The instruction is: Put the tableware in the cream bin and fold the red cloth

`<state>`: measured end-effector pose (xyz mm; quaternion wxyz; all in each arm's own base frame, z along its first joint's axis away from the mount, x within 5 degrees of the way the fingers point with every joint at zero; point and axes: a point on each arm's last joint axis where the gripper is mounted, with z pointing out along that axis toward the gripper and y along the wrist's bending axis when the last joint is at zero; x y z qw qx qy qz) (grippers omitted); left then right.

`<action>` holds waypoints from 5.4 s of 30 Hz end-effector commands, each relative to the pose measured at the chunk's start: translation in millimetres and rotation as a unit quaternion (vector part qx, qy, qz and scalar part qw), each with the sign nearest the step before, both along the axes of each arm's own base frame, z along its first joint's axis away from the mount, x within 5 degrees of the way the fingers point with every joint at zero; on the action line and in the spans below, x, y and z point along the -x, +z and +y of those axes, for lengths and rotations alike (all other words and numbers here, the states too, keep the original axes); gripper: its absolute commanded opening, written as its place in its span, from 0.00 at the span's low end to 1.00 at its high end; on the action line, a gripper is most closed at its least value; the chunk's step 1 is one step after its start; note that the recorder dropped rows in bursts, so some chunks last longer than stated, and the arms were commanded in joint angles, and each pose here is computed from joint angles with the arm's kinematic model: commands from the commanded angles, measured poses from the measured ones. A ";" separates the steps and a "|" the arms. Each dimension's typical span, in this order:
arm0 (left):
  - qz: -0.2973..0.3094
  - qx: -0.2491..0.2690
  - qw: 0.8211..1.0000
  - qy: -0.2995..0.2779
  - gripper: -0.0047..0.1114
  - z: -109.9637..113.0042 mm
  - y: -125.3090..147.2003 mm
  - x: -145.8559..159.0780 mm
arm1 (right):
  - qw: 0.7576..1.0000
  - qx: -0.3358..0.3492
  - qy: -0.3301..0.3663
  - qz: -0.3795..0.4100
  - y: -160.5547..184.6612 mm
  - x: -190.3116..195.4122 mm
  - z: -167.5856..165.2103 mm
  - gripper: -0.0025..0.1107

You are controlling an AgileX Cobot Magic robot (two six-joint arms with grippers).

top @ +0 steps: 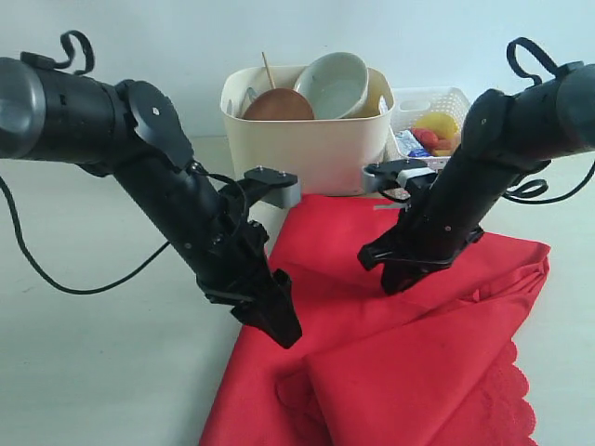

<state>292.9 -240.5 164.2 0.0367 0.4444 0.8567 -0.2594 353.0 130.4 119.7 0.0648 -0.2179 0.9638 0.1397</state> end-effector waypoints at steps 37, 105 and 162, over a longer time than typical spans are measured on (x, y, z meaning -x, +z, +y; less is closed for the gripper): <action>-0.035 -0.113 0.987 0.104 0.57 10.4 -15.3 -10.4 | 0.962 0.238 -0.135 0.011 41.8 105.4 -78.0 0.45; -0.487 0.278 0.791 0.243 0.34 208.9 210.3 269.6 | 0.904 0.291 -0.309 0.059 6.6 14.8 -291.2 0.02; -0.489 0.297 0.775 0.270 0.04 217.3 167.8 279.5 | 0.921 0.052 -0.379 -0.068 92.6 -88.1 -374.6 0.02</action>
